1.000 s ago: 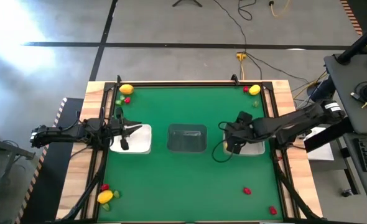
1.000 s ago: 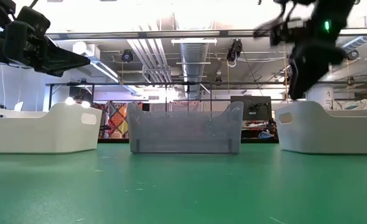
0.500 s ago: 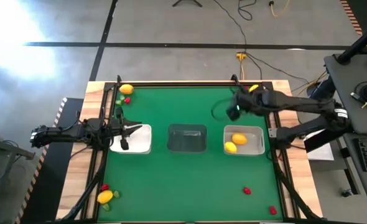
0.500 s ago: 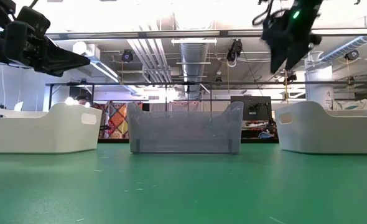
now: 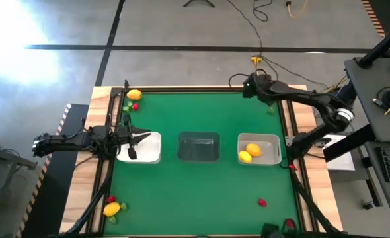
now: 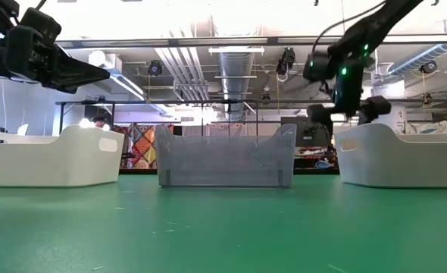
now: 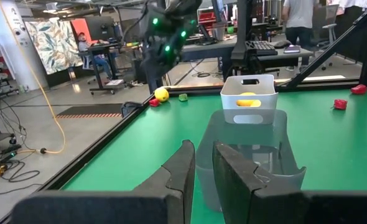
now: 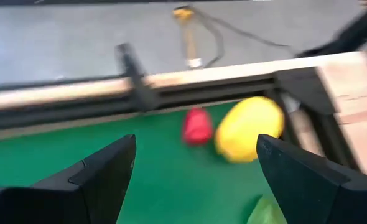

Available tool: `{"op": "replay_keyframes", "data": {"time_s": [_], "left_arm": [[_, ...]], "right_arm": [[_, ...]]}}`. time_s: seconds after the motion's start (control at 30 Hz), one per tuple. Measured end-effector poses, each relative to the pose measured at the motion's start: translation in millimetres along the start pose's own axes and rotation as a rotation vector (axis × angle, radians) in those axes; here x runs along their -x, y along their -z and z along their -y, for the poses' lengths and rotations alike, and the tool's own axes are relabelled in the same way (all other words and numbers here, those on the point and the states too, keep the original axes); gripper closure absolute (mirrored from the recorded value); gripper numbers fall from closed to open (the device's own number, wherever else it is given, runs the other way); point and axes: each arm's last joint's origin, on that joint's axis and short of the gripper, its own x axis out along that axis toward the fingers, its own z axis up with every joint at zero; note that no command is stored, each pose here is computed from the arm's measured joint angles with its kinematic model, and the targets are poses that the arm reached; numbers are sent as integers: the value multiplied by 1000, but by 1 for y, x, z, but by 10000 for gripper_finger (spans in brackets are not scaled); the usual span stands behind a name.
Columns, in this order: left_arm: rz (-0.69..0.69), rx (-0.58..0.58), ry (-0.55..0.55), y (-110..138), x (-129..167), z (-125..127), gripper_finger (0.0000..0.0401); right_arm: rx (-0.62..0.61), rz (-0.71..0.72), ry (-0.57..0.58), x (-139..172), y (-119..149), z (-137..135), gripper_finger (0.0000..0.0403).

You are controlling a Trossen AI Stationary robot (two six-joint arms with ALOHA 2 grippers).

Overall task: Sort produce into baskets
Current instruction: Put the yellow lemon into the gray bin

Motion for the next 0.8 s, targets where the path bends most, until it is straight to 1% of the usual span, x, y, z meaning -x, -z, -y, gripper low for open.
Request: {"op": "replay_keyframes", "data": {"time_s": [0.1,0.3,0.47,0.63,0.8], "left_arm": [[0,0,0,0,0,0,359],[0,0,0,0,0,0,359],[0,0,0,0,0,0,360],[0,0,0,0,0,0,359],[0,0,0,0,0,0,359]], "right_arm": [[-61,15,86,-16,-2,3,73],[-261,3,173,-39,1,5,72],[-343,21,255,-56,11,2,74],[-372,-7,299,-71,23,-2,76],[-472,4,339,-82,23,2,76]]}}
